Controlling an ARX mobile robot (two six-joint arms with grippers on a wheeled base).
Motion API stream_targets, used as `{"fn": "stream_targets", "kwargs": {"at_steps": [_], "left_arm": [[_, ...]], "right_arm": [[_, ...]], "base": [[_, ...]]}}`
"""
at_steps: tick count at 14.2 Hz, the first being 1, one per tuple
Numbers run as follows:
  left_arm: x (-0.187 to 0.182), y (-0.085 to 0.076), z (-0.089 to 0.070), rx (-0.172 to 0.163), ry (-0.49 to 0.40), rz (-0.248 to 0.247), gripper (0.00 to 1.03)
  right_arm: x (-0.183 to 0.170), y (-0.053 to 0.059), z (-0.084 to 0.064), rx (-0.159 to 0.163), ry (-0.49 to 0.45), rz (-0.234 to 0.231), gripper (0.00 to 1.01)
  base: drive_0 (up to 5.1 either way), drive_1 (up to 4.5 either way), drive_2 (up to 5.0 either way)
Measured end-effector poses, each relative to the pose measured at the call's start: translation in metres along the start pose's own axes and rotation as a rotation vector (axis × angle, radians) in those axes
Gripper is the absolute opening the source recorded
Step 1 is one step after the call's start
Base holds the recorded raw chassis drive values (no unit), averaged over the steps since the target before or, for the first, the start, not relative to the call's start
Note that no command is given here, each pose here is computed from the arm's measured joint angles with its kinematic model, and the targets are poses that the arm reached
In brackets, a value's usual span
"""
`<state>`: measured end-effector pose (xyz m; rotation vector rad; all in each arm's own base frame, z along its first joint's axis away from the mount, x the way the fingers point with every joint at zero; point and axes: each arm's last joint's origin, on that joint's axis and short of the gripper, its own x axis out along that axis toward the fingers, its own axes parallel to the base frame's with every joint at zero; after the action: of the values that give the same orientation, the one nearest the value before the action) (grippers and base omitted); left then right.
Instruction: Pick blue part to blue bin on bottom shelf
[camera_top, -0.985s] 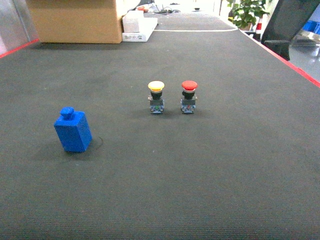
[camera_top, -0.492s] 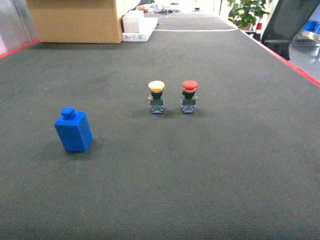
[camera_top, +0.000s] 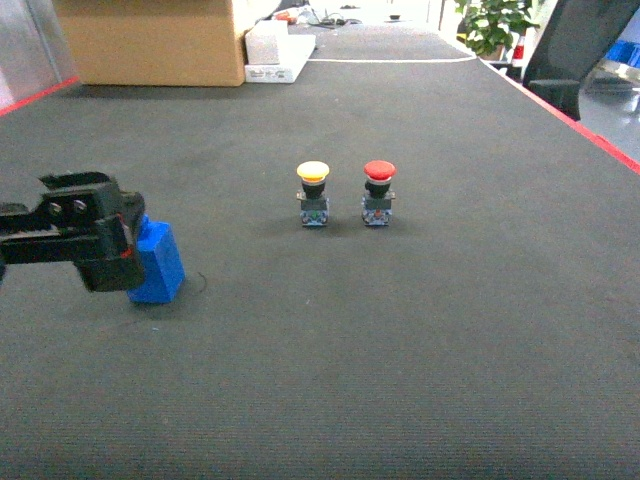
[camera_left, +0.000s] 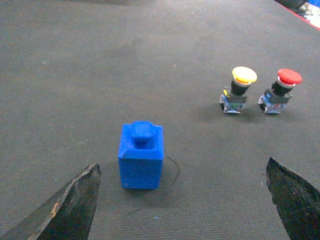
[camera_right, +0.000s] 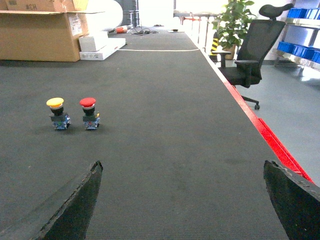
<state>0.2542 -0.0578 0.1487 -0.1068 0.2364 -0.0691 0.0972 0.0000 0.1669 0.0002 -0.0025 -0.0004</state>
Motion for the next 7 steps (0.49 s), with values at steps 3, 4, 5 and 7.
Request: {"fn": "stream_targets", "kwargs": {"at_steps": [3,4,5,7], "left_arm": [[0.04,0.008,-0.019,-0.011,0.03,0.013,0.98],[0.045,0.009,-0.021,-0.011,0.037,0.01,0.98],[0.049,0.009,-0.022,-0.012,0.042,0.007,0.98],[0.057,0.01,-0.023,-0.012,0.047,0.011,0.98]], "right_arm": [[0.0,0.0,0.0,0.0,0.0,0.0,0.98],[0.0,0.0,0.0,0.0,0.0,0.0,0.98],[0.0,0.0,0.0,0.0,0.0,0.0,0.98],[0.0,0.0,0.0,0.0,0.0,0.0,0.98]], "base": [[0.0,0.0,0.0],[0.0,0.0,0.0],[0.0,0.0,0.0],[0.0,0.0,0.0]]}}
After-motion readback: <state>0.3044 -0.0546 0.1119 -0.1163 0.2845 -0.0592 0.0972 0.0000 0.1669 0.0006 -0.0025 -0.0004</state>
